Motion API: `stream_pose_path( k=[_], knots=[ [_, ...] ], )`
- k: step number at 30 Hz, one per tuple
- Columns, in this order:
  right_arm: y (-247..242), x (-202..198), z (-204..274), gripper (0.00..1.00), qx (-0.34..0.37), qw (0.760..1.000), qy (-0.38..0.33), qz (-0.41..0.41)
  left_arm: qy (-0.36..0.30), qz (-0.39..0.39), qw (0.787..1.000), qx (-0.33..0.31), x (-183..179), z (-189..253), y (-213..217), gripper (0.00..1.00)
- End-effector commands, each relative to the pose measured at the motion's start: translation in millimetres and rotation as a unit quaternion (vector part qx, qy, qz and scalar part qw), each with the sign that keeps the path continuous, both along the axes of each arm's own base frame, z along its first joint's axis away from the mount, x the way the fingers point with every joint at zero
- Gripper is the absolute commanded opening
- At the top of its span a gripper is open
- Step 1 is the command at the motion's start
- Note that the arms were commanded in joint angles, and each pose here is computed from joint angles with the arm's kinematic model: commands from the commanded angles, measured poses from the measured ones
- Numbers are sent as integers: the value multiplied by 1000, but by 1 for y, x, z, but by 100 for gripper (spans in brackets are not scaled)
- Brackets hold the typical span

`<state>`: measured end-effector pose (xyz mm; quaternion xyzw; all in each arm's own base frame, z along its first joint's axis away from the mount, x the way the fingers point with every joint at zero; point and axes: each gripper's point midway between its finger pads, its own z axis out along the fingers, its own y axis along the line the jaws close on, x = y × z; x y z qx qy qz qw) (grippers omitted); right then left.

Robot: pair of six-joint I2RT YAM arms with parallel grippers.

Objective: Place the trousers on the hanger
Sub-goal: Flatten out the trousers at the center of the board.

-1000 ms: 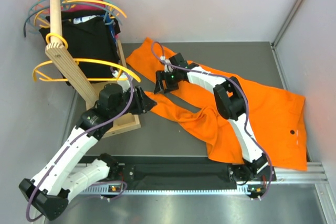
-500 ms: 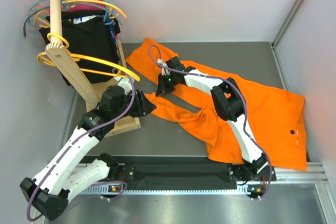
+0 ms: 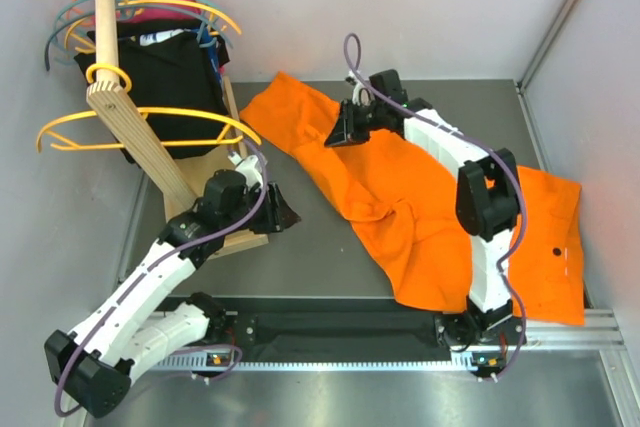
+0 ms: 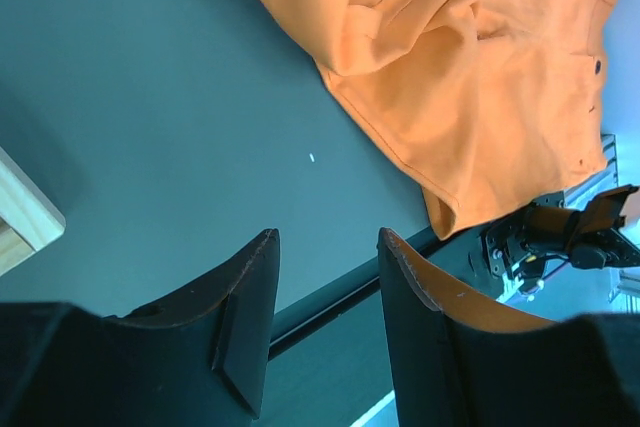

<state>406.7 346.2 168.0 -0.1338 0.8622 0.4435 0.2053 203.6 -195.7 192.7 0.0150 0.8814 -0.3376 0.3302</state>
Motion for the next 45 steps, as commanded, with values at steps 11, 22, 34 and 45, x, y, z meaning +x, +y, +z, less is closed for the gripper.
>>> stream_pose_path(
  k=[11,22,34,45],
  knots=[
    [53,-45,-28,42,-30,999,4,33,-52,32,998,7,2,30,17,47],
    [39,-5,-67,78,-116,992,-34,25,-57,49,997,-3,1,33,21,46],
    [27,7,-98,79,-163,985,-52,39,-47,41,998,-5,-1,31,18,46],
    [35,5,-84,53,-133,989,-43,49,-40,43,998,-6,-1,28,17,46]
  ],
)
